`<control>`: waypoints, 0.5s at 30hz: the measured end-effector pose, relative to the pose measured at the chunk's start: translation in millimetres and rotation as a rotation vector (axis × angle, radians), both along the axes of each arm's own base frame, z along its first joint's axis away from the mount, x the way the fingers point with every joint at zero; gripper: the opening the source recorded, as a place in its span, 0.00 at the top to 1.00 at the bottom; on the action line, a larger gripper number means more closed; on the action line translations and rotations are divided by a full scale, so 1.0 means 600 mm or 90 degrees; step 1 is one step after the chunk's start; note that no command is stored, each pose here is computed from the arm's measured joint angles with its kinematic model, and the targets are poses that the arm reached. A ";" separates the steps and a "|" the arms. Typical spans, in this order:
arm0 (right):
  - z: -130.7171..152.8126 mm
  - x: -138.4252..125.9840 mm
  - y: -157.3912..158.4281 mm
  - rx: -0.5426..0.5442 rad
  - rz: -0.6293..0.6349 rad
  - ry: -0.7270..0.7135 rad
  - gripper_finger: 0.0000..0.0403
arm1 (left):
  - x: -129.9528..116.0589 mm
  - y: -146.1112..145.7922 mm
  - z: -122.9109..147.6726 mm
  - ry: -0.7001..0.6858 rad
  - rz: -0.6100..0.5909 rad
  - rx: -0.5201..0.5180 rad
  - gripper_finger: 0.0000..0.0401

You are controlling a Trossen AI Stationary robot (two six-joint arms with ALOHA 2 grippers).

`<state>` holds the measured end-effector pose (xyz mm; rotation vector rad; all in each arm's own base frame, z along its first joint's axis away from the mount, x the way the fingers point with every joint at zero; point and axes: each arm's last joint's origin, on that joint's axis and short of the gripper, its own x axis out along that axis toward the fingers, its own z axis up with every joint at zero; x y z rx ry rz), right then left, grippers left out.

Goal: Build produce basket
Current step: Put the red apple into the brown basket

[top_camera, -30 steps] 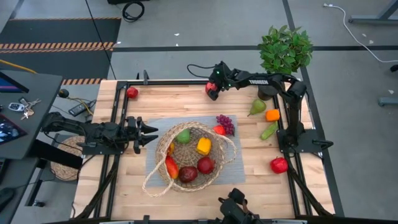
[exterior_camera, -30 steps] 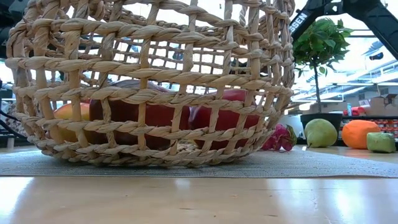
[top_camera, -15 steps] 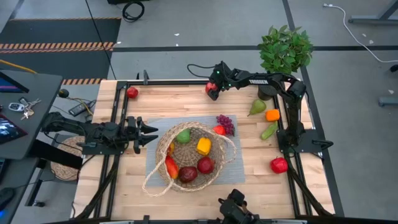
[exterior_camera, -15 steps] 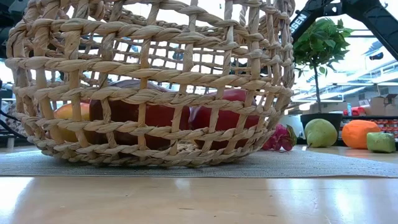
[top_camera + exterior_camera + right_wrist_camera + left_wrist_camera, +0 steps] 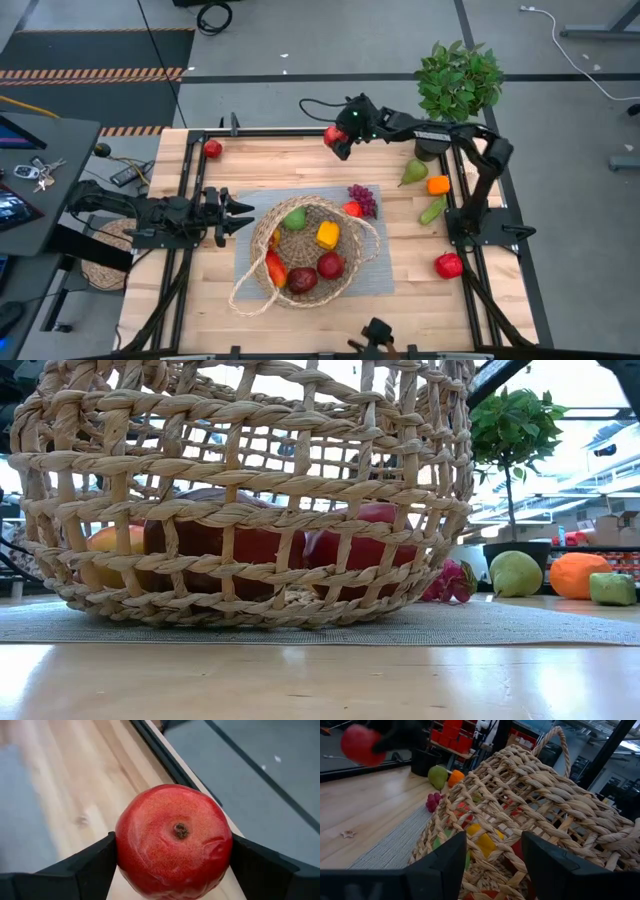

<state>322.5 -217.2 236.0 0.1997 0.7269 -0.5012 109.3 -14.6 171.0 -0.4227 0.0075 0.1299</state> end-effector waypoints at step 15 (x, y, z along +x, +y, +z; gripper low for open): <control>0.217 -0.011 0.187 -0.192 0.066 -0.282 0.13 | 0.000 0.000 0.000 0.000 0.000 0.000 0.52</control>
